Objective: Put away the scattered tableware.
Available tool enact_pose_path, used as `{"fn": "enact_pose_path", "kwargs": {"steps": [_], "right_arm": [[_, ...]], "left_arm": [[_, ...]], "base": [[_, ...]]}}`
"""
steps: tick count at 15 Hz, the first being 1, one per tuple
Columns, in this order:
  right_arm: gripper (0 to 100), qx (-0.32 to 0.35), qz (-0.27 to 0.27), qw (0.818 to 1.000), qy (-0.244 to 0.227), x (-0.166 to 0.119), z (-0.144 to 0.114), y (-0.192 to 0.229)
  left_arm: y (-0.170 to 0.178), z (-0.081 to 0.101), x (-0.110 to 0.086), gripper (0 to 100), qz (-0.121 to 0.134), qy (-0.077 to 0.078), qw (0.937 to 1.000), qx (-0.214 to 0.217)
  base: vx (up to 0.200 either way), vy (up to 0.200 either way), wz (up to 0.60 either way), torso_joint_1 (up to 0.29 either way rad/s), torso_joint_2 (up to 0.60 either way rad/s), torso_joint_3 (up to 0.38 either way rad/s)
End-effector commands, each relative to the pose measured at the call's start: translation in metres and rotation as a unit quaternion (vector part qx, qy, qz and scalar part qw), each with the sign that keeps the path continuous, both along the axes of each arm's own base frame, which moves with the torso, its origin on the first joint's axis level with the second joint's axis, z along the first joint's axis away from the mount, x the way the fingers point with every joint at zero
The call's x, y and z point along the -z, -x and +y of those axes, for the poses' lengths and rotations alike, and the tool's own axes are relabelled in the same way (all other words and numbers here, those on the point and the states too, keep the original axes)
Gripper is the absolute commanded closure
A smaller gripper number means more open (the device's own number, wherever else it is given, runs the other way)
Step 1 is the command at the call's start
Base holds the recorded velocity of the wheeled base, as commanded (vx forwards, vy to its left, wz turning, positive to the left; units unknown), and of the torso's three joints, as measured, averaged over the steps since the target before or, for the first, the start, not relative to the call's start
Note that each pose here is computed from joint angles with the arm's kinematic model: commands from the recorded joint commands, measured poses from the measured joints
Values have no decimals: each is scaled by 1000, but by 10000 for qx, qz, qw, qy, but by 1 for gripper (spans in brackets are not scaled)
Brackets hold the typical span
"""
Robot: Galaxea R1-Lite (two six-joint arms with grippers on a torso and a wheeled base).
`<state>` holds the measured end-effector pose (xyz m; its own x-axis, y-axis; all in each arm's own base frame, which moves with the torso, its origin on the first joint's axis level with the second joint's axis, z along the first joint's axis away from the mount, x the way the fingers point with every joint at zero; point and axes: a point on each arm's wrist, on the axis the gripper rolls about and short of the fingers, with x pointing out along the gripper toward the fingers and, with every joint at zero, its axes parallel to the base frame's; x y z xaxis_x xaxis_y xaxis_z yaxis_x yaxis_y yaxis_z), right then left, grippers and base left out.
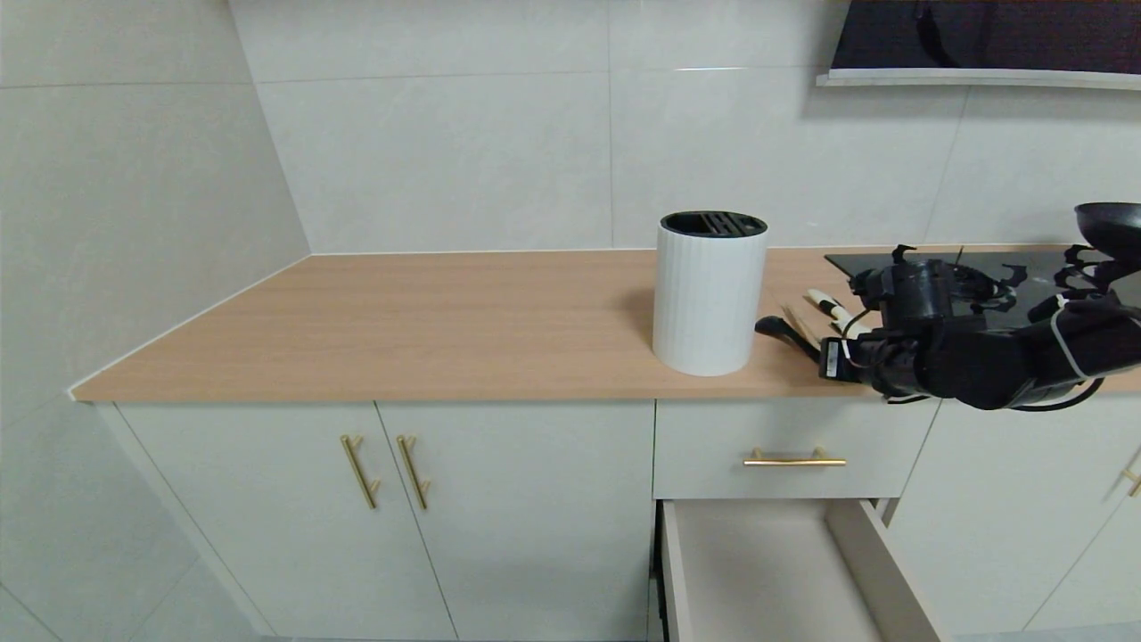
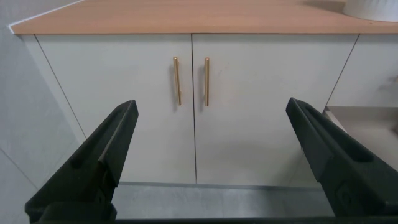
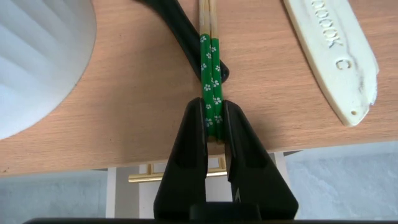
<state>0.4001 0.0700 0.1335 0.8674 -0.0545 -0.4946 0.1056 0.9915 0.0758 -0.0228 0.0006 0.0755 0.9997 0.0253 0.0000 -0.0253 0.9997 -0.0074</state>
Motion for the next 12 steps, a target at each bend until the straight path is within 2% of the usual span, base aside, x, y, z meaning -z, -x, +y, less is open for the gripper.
{"fn": "enact_pose_path", "kwargs": {"steps": [1,3,6,9,12], "right_arm": [[100,-11,-249,9997,-63,-25,-2,15],[100,-55,-413,9991,-103,-45,-4,37],[100,-244,-518,9982,-152,-85,-9,108],[100,-746,-199,9963,-368,-110,-19,163],[100,-1504,327,9858,-665,-119,-24,201]], "left_arm": [[0,0,0,0,0,1,10000,-4],[0,0,0,0,0,1,10000,-4],[0,0,0,0,0,1,10000,-4],[0,0,0,0,0,1,10000,-4],[0,0,0,0,0,1,10000,-4]], "base": [[0,0,0,0,0,0],[0,0,0,0,0,0],[0,0,0,0,0,0],[0,0,0,0,0,0],[0,0,0,0,0,0]]}}
